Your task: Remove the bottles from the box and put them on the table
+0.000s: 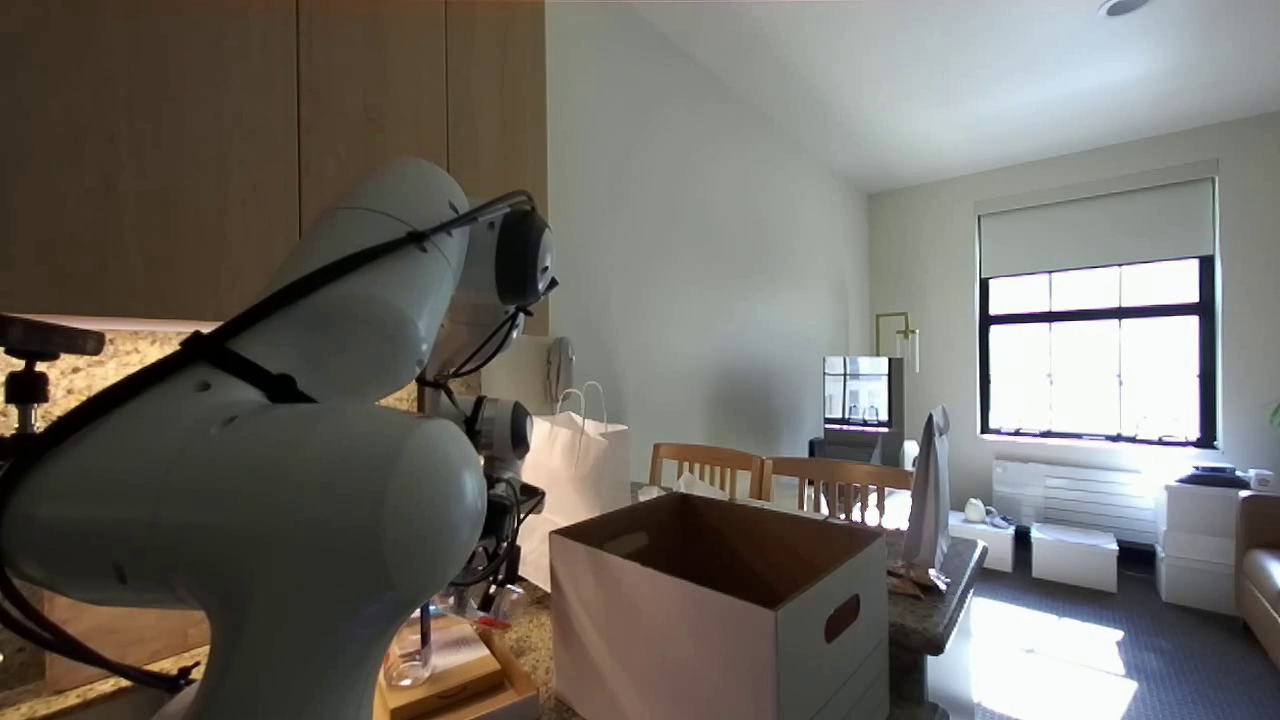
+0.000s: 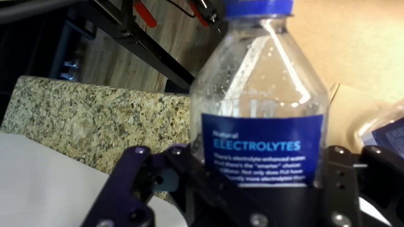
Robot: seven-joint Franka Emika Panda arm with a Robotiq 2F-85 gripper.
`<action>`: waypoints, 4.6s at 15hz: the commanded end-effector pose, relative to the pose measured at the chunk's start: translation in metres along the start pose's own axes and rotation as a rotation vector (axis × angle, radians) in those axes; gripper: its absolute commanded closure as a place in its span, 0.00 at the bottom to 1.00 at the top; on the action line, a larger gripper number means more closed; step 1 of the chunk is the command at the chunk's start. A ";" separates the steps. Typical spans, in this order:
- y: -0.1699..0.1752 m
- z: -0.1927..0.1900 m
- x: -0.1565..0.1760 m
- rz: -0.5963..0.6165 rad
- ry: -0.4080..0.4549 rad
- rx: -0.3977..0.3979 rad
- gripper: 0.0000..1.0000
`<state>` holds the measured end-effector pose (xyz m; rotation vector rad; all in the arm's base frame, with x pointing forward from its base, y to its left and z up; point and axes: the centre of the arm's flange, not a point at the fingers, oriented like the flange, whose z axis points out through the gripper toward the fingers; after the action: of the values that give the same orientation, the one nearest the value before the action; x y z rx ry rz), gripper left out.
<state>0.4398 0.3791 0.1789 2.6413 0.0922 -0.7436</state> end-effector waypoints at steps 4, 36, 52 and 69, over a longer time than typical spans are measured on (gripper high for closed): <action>-0.019 0.011 -0.002 -0.192 -0.133 -0.091 0.54; 0.128 -0.134 -0.059 -0.041 0.409 0.287 0.00; 0.403 -0.076 -0.045 0.095 0.593 0.439 0.00; 0.396 -0.044 0.003 0.052 0.592 0.400 0.00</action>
<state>0.5241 0.0182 0.3712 3.1525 -0.0046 0.0339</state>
